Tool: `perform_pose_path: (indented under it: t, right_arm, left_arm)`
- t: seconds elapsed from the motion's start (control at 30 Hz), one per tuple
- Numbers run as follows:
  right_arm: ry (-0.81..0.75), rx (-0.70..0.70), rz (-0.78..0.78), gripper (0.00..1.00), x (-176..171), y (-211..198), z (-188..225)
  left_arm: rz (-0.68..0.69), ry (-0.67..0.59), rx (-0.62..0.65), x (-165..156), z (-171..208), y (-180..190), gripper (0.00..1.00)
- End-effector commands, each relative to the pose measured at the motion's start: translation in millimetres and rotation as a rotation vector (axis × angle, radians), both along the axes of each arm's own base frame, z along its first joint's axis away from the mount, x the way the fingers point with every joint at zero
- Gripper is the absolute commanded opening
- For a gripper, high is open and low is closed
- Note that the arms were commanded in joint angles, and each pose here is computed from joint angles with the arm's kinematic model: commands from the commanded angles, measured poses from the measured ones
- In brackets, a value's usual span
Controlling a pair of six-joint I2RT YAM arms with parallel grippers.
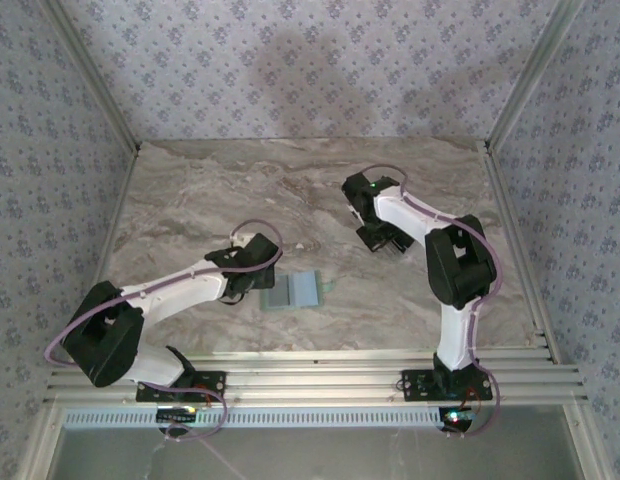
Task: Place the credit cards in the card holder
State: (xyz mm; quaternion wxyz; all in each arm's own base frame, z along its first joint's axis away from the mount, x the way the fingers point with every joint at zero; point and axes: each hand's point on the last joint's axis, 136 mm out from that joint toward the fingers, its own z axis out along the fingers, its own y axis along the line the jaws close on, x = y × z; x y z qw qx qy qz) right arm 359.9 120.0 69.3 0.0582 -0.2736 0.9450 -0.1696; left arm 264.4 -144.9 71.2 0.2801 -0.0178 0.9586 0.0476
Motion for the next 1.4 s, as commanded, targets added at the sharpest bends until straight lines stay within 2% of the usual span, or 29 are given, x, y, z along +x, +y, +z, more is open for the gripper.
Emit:
perform_pose_path:
  t: [0.0, 0.4, 0.5, 0.67, 0.83, 0.93, 1.13, 1.37]
  right_arm:
    - [0.000, 0.016, 0.030, 0.00, -4, 8, 20]
    - [-0.180, 0.137, 0.045, 0.00, -7, 34, 99]
    - [-0.223, 0.253, 0.027, 0.00, -14, 51, 117]
    - [-0.248, 0.607, -0.036, 0.00, -37, 94, 132]
    - [-0.160, 1.046, -0.144, 0.00, -69, 136, 120]
    - [-0.075, 1.205, -0.195, 0.00, -87, 155, 104]
    - [0.022, 1.264, -0.226, 0.00, -110, 178, 70]
    - [0.056, 1.289, -0.248, 0.00, -115, 193, 49]
  left_arm:
    - [-0.020, -0.008, -0.001, 4, 7, -7, 0.95]
    - [-0.024, -0.002, 0.018, 1, 10, -2, 0.95]
    - [-0.040, 0.015, 0.013, -2, 7, -5, 0.95]
    - [-0.087, 0.042, 0.028, -12, -1, -15, 0.95]
    - [-0.090, 0.062, 0.055, -19, -13, -19, 0.95]
    - [-0.082, 0.068, 0.069, -21, -20, -19, 0.95]
    - [-0.055, 0.081, 0.116, -24, -30, -14, 0.95]
    - [-0.006, 0.105, 0.149, -33, -40, -1, 0.95]
